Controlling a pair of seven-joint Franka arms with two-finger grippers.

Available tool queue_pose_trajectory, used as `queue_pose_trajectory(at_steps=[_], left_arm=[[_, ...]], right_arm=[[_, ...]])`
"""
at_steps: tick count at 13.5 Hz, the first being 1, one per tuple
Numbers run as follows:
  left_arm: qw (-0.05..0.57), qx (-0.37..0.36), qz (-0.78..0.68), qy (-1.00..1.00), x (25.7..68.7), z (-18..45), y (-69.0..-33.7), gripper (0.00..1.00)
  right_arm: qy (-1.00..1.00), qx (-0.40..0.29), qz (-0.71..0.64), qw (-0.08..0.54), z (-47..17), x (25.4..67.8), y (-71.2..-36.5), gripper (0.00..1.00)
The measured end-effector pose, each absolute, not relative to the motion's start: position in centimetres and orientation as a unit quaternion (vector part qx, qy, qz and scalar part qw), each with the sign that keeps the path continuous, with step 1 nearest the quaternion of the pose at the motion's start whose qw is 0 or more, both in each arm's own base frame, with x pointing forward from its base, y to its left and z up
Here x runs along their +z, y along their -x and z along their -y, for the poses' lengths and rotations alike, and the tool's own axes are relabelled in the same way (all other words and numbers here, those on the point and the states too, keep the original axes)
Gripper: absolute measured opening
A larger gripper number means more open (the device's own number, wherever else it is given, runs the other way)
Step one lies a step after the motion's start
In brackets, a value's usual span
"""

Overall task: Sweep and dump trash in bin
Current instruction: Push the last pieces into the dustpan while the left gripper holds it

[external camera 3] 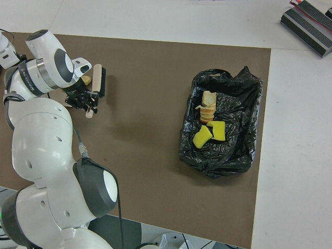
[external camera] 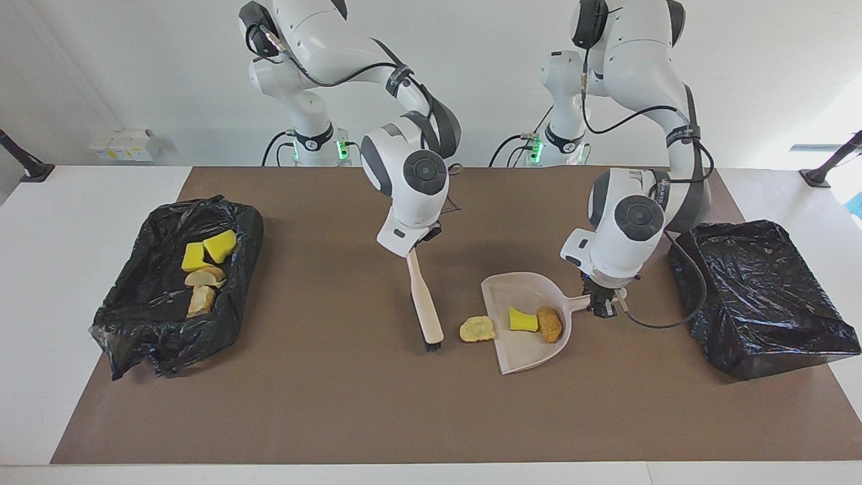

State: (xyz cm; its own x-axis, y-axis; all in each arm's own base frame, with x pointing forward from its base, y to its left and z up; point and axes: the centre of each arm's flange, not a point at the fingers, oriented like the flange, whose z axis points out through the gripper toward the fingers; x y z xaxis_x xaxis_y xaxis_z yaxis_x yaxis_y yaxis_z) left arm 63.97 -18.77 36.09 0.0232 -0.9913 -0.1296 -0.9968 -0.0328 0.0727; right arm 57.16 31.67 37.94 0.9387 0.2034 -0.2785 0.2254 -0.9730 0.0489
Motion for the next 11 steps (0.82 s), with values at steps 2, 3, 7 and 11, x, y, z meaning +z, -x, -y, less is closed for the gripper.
queue_pose_trajectory(at_steps=[2,3,7,11], left_arm=[[0.020,0.072,-0.713,0.697,36.0,22.1,-62.9,0.31],[0.021,0.073,-0.718,0.692,36.0,23.2,-62.4,0.31],[0.022,0.078,-0.707,0.702,35.7,25.0,-60.8,0.31],[0.024,0.079,-0.698,0.711,35.3,27.7,-58.1,0.31]], right_arm=[[-0.985,-0.134,-0.100,0.037,-30.7,38.0,-57.8,0.27],[-0.985,-0.134,-0.099,0.037,-30.6,37.9,-57.8,0.27],[-0.985,-0.138,-0.101,0.037,-30.7,35.7,-57.4,0.27],[-0.984,-0.154,-0.086,-0.002,-31.2,34.5,-57.0,0.27]])
